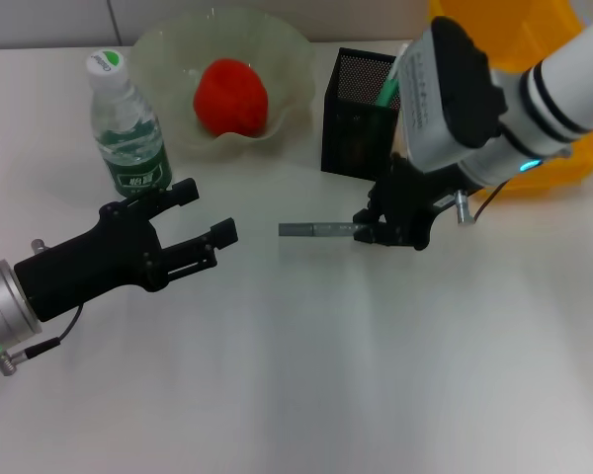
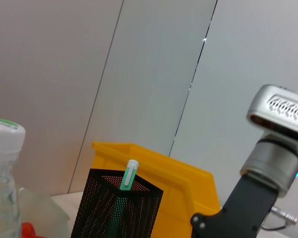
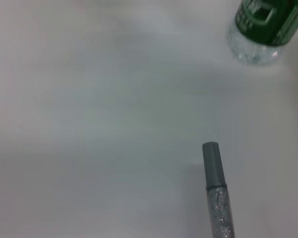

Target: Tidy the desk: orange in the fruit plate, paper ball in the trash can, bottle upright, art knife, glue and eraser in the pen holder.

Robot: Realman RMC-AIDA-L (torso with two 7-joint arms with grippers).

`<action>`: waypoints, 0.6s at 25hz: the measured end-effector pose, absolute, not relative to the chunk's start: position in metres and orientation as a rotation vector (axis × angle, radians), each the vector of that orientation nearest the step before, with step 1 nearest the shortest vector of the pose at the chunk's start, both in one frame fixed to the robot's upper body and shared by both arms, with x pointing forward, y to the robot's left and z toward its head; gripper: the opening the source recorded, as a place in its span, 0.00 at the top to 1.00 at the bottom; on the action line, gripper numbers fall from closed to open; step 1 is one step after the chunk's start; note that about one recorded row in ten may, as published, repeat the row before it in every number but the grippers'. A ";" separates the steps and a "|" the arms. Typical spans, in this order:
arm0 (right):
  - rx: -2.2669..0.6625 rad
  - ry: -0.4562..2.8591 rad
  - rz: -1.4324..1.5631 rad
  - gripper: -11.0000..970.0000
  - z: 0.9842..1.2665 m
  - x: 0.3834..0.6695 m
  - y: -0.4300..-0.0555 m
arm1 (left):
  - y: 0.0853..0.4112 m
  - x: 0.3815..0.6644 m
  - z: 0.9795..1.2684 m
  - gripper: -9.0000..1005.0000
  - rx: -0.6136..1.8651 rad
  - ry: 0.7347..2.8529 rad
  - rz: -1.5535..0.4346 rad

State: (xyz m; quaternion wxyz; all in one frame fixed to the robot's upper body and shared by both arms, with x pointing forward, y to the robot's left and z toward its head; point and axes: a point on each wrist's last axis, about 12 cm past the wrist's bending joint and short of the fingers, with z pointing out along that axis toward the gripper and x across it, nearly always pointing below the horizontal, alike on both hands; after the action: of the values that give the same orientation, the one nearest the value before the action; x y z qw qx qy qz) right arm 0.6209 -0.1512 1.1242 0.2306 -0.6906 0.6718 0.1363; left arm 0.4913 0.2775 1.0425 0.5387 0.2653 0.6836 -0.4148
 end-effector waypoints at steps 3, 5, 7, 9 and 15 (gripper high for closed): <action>-1.894 1.846 0.364 0.84 1.141 0.617 -0.155 | 0.278 0.491 1.043 0.14 0.630 1.623 -0.983; -1.900 1.831 0.333 0.84 1.151 0.613 -0.157 | 0.278 0.491 1.042 0.14 0.630 1.621 -0.979; -1.921 1.805 0.275 0.84 1.162 0.608 -0.159 | 0.278 0.491 1.042 0.14 0.629 1.622 -0.976; -1.946 1.779 0.210 0.84 1.174 0.602 -0.161 | 0.279 0.491 1.042 0.14 0.628 1.623 -0.972; -2.012 1.719 0.023 0.85 1.213 0.590 -0.162 | 0.279 0.491 1.042 0.14 0.638 1.618 -0.957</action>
State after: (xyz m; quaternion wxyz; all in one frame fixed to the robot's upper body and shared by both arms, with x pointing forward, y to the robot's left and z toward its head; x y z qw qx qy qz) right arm 0.5900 -0.1621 1.2131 0.2448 -0.7371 0.6298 0.0084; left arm 0.4913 0.2790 1.0419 0.5466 0.2691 0.6825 -0.4038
